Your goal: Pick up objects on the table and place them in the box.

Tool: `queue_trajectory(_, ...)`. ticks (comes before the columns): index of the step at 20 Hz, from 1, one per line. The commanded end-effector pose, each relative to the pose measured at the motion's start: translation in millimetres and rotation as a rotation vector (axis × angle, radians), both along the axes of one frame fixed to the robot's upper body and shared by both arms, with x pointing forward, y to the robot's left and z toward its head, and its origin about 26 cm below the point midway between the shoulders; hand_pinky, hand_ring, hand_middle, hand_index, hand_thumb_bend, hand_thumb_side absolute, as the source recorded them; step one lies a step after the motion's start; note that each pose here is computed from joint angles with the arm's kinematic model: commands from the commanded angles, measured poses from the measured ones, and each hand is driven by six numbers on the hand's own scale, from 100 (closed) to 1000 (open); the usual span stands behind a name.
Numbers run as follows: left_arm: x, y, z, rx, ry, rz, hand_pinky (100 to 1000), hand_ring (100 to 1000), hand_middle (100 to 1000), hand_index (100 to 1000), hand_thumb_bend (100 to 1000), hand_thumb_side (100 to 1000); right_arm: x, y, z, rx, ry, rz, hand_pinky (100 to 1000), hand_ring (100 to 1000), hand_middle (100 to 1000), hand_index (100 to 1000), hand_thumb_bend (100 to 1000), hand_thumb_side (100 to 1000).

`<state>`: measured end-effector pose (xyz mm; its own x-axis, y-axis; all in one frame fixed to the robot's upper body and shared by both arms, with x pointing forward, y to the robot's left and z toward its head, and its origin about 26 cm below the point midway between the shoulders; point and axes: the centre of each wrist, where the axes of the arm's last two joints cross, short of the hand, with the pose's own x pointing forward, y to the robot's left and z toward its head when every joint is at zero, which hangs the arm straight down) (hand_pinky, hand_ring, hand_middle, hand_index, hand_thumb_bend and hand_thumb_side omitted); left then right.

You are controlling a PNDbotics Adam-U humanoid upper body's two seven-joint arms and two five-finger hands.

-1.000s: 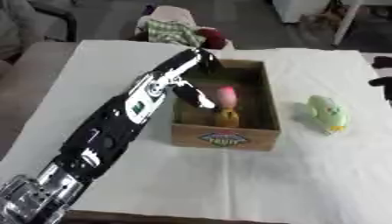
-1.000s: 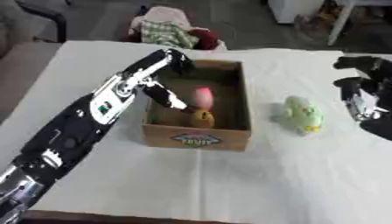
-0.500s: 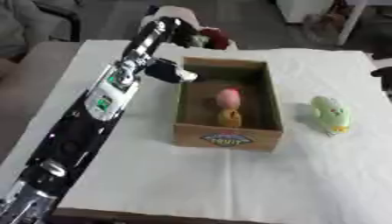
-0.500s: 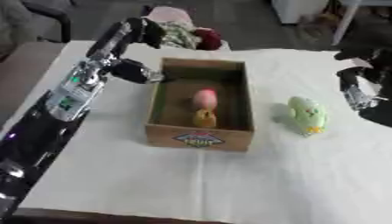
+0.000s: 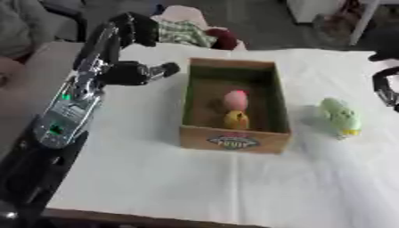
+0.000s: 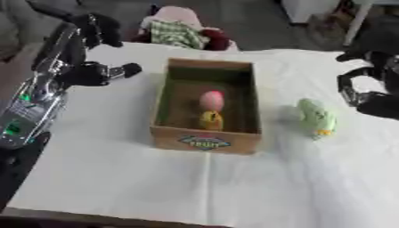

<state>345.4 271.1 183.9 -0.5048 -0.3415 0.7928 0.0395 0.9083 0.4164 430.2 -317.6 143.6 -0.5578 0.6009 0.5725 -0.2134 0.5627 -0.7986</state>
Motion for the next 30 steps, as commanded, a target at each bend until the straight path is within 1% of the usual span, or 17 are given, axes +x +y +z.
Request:
queue_trajectory(1,-7.6,6.9,8.6,-0.018,-0.03,0.028,680,561,522,670,745,100,7.3,-7.1,-3.2,-0.123,-0.005,-0.037,796,1000,848,839,100,209)
queue_trajectory(3,-10.7,9.5,3.4,-0.03,-0.016,0.044,680,560,520,670,744,100,9.6,-8.8,-13.7,-0.17,0.007,-0.07,810,1000,862,843,100,213)
queue_trajectory(6,-12.4,12.3,-3.3,-0.046,0.011,0.061,680,559,519,670,744,100,12.2,-9.9,-27.5,-0.209,0.027,-0.127,810,1000,862,843,100,217)
queue_trajectory(9,-13.6,13.0,-6.6,-0.052,0.024,0.064,680,559,519,671,744,100,13.1,-9.8,-36.7,-0.241,0.04,-0.164,804,1000,857,844,100,222)
queue_trajectory(13,-14.7,14.1,-11.5,-0.059,0.041,0.073,679,557,517,670,740,100,12.9,-7.9,-44.5,-0.278,0.059,-0.197,798,1000,851,847,100,229)
queue_trajectory(20,-16.0,14.8,-15.2,-0.062,0.054,0.081,678,555,515,670,734,100,12.5,-5.2,-49.9,-0.351,0.098,-0.197,792,1000,852,853,100,243)
queue_trajectory(24,-16.3,14.8,-15.3,-0.063,0.055,0.082,678,555,515,670,734,100,12.5,-4.8,-49.6,-0.361,0.102,-0.195,792,1000,852,853,100,243)
queue_trajectory(25,-16.4,14.7,-16.4,-0.063,0.06,0.082,677,554,514,669,722,100,12.0,-5.1,-51.2,-0.374,0.11,-0.191,780,1000,852,853,100,278)
queue_trajectory(27,-16.8,14.7,-18.4,-0.063,0.068,0.084,676,553,513,668,719,100,12.0,-4.6,-50.9,-0.415,0.12,-0.182,763,1000,848,857,100,293)
queue_trajectory(30,-17.5,14.8,-20.1,-0.066,0.073,0.087,676,552,512,668,715,100,12.5,-3.3,-47.5,-0.463,0.102,-0.194,749,1000,855,873,100,334)
